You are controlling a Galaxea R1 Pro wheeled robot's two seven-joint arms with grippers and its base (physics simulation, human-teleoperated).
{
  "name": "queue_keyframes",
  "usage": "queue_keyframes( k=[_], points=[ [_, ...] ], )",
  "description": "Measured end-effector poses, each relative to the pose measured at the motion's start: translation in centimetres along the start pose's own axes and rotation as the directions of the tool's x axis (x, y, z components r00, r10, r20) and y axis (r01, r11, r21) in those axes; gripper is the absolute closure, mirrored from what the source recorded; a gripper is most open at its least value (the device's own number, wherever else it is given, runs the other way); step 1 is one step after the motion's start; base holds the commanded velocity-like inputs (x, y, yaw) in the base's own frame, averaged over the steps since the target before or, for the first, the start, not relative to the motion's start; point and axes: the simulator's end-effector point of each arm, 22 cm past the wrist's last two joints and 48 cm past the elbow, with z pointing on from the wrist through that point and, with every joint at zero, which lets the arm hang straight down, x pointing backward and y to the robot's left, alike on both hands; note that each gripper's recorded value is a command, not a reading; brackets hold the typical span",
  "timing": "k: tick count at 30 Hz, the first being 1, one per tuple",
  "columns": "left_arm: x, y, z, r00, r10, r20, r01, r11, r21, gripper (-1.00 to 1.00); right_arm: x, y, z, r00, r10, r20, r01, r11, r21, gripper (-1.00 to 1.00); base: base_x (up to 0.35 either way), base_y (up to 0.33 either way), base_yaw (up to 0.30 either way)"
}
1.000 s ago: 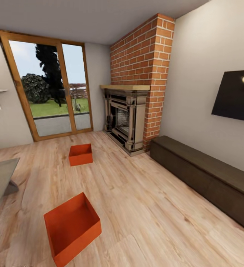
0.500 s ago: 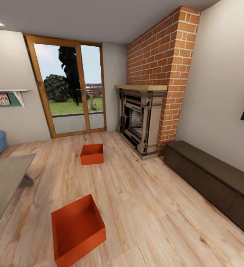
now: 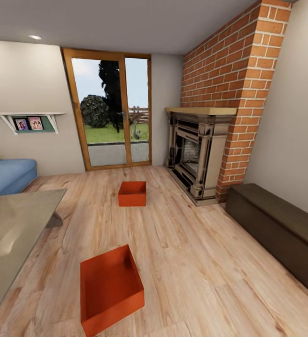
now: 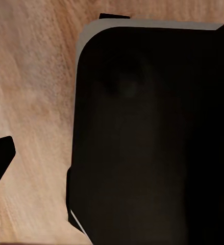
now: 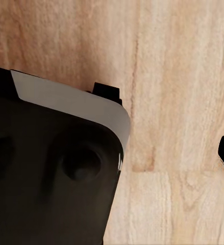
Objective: Move the two storage containers from the living room to the garage. In the garage, place one container on the floor and stack the other container on top of it (either order is fine).
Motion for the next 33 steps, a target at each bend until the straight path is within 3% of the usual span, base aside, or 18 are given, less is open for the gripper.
queue_keyframes(
  k=[16, 33],
  points=[
    [0.02, -0.04, 0.00, 1.000, 0.000, -0.001, 0.000, 1.000, 0.002, -1.00, 0.00, -0.01, 0.00, 1.000, 0.000, 0.000, 0.000, 1.000, 0.000, -1.00, 0.008, 0.000, 0.270],
    [0.04, -0.04, -0.01, 1.000, 0.000, -0.001, 0.000, 1.000, 0.002, -1.00, 0.03, -0.12, -0.02, 1.000, 0.000, 0.000, 0.000, 1.000, 0.002, -1.00, 0.300, 0.000, 0.270]
  ],
)
